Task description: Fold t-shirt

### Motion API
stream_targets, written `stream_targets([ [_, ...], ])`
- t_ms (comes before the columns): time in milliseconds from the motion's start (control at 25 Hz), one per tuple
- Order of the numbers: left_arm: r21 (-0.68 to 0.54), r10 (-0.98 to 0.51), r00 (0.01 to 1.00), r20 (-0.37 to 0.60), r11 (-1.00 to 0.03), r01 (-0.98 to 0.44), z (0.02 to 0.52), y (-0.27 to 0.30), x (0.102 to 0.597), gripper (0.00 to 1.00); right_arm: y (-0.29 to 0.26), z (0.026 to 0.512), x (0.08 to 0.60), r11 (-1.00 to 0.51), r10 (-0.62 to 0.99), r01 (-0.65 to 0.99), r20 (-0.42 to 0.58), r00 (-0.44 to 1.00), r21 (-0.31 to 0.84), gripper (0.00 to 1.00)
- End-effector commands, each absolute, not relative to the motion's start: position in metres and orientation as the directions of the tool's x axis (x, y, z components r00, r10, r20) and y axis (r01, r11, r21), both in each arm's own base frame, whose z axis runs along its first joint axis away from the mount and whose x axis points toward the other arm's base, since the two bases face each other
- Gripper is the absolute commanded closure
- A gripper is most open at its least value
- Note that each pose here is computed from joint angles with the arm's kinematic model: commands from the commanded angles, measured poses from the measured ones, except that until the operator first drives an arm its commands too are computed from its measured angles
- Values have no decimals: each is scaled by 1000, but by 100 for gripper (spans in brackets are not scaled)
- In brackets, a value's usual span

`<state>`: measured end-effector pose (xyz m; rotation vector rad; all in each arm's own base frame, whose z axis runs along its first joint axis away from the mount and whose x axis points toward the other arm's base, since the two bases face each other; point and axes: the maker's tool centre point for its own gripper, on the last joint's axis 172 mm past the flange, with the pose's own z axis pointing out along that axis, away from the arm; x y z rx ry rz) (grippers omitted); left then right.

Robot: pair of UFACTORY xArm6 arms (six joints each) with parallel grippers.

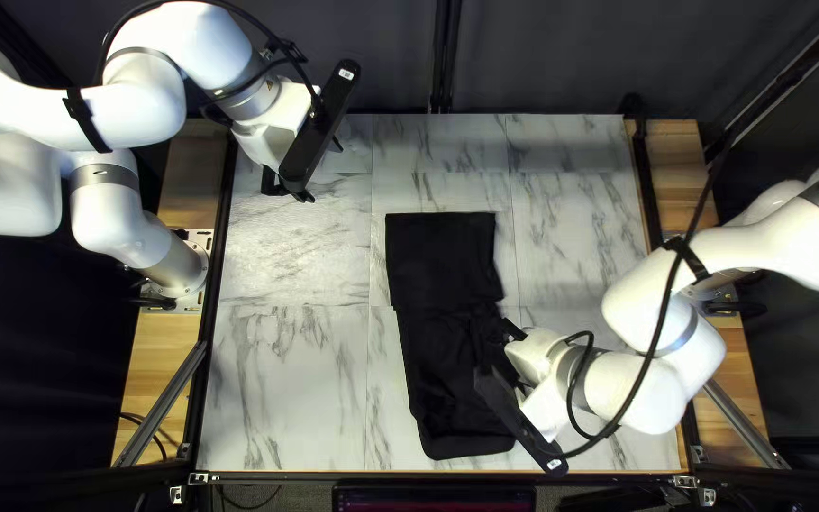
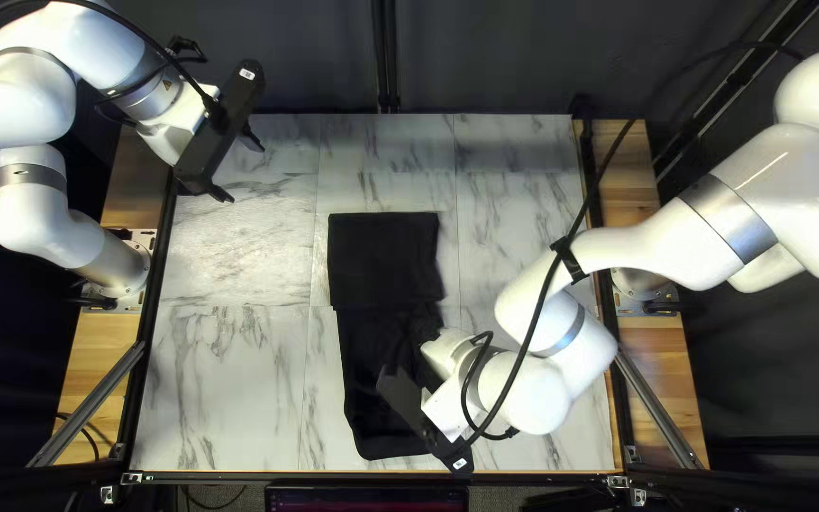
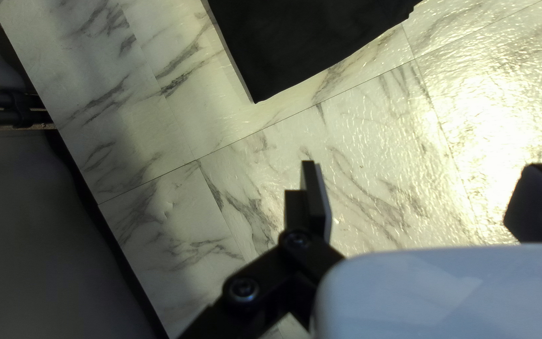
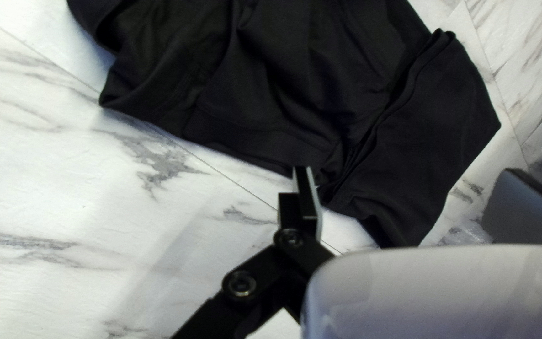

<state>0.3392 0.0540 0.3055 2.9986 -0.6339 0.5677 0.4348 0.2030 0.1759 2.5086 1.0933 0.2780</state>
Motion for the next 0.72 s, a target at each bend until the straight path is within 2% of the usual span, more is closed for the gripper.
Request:
stream_targets([
  [40,-50,-387,851,355,-917,-396,306,54,339,0,236,164,430,-623,745,672,42,665,401,0],
  [280,-50,-387,851,355,-917,-396,306,54,339,0,302,139,420,-624,737,663,28,676,414,0],
  [440,-50,-387,851,355,-917,-396,306,54,339,0,301,124,396,-634,728,657,28,685,407,0],
  [720,-50,-387,851,355,-917,-396,306,54,339,0,300,124,394,-636,727,656,29,686,406,0],
])
